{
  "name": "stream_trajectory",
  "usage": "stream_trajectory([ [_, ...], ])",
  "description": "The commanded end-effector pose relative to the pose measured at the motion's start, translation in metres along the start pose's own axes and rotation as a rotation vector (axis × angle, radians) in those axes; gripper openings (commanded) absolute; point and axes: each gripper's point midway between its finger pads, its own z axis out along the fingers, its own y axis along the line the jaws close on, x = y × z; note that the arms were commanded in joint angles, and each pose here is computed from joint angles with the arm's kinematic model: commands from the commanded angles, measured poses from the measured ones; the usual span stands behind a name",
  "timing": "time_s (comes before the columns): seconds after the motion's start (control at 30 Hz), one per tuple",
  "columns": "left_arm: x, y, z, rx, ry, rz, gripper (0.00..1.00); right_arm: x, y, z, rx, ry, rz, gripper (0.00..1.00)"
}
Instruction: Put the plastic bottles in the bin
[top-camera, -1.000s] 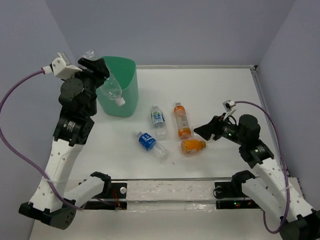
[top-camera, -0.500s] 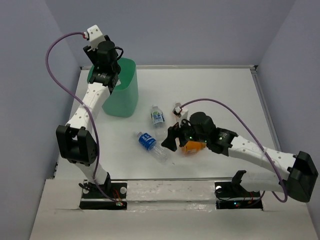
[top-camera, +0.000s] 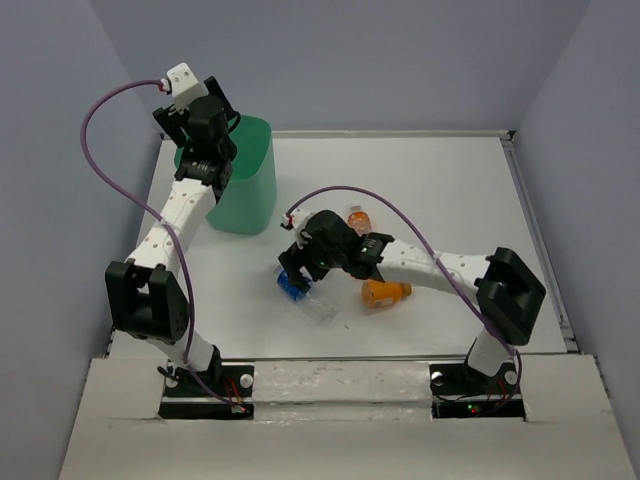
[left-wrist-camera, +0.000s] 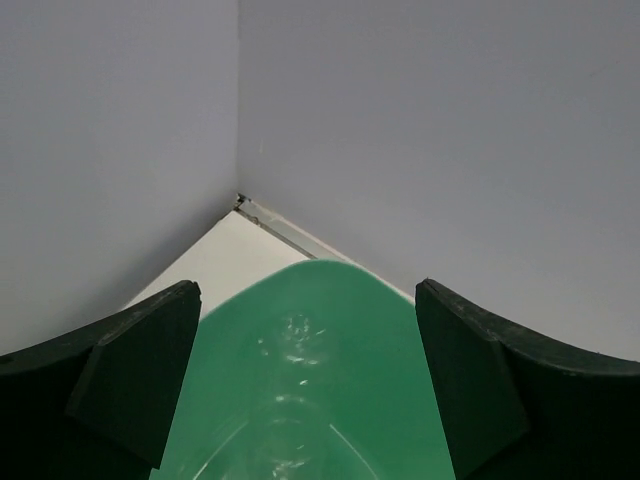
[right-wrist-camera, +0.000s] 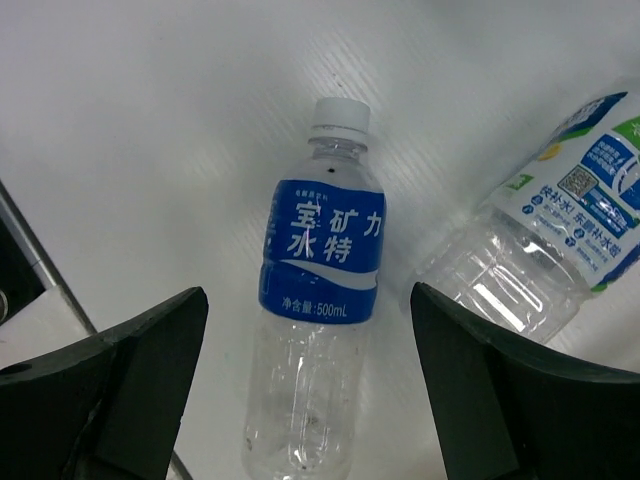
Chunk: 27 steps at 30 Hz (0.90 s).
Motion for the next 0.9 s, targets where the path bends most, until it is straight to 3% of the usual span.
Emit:
stream_trajectory([
  [0.0, -0.066, 0.007, -0.031, 0.049, -0.104, -0.186, 0.99, -0.018, 0.001, 0.017, 0.048, 0.017, -0.098, 0.88],
  [0.13, -0.091, 0.006, -0.071, 0.177, -0.082, -0.288, 0.99, -0.005, 0.002, 0.041, 0.069, 0.083, -0.120, 0.83],
  [0.27, -0.089, 0.006, -0.115, 0.334, -0.001, -0.346, 0.99, 0.010, -0.006, 0.061, 0.121, 0.150, -0.120, 0.81],
  [0.53, -0.051, 0.043, -0.188, 0.466, 0.177, -0.270, 0.99, 0.044, 0.005, 0.095, 0.125, 0.257, -0.129, 0.81],
  [0.57, -0.049, 0.050, -0.196, 0.474, 0.185, -0.263, 0.99, 0.042, 0.003, 0.096, 0.136, 0.255, -0.129, 0.77],
  [0.63, -0.035, 0.059, -0.207, 0.478, 0.235, -0.226, 0.99, 0.030, 0.011, 0.096, 0.128, 0.228, -0.127, 0.69],
  [0.77, -0.027, 0.077, -0.230, 0.496, 0.274, -0.222, 0.99, -0.011, 0.026, 0.072, 0.115, 0.122, -0.093, 0.44],
  [0.87, -0.028, 0.090, -0.238, 0.475, 0.266, -0.225, 0.99, -0.074, 0.044, 0.029, 0.075, -0.058, -0.064, 0.41],
])
